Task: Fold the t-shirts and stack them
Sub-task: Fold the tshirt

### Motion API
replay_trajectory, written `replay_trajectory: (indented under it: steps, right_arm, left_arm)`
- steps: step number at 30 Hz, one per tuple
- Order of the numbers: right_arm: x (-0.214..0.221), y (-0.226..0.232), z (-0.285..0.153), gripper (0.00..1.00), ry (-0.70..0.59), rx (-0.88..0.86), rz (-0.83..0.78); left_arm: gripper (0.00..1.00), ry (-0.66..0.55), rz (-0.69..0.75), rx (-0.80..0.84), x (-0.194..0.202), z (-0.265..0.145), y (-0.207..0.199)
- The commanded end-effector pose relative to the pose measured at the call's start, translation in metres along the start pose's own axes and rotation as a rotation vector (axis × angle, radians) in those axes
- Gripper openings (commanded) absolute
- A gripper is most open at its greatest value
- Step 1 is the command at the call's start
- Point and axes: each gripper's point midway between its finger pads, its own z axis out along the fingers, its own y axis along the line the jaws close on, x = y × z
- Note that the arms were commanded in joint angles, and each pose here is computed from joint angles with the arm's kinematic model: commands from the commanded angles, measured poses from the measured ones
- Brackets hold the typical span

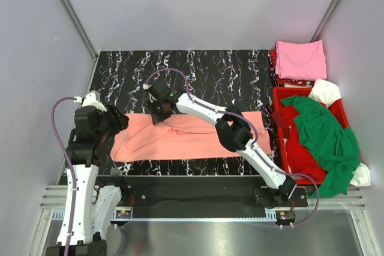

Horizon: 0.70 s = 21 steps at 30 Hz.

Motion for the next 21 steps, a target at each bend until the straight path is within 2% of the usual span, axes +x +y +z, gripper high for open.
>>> replay_trajectory:
  steps: [1,4,5,7,12,16,21]
  right_arm:
    - [-0.025,0.018,-0.031,0.32,-0.076,-0.034,-0.018]
    - [-0.023,0.02,-0.037,0.17,-0.071,-0.04,-0.032]
    - [-0.023,0.021,-0.039,0.06,-0.071,-0.045,-0.041]
    - [-0.018,0.022,-0.04,0.01,-0.053,-0.059,-0.042]
    - [-0.008,0.034,-0.06,0.0,-0.056,-0.103,-0.081]
    - [0.0,0.043,-0.078,0.07,-0.062,-0.136,-0.121]
    - [0.012,0.041,-0.092,0.06,-0.054,-0.124,-0.158]
  left_arm:
    - [0.59,-0.041,0.003,0.033,-0.011,0.002,-0.006]
    - [0.59,-0.04,0.004,0.031,-0.011,0.002,-0.006]
    - [0.59,-0.04,0.003,0.031,-0.011,0.002,-0.006]
    - [0.59,-0.037,0.001,0.026,-0.01,0.002,-0.005]
    - [0.59,-0.041,0.001,0.023,-0.011,0.003,-0.004]
    - [0.59,-0.038,0.001,0.022,-0.01,0.003,-0.004]
    - [0.59,-0.036,-0.001,0.016,-0.01,0.003,-0.003]
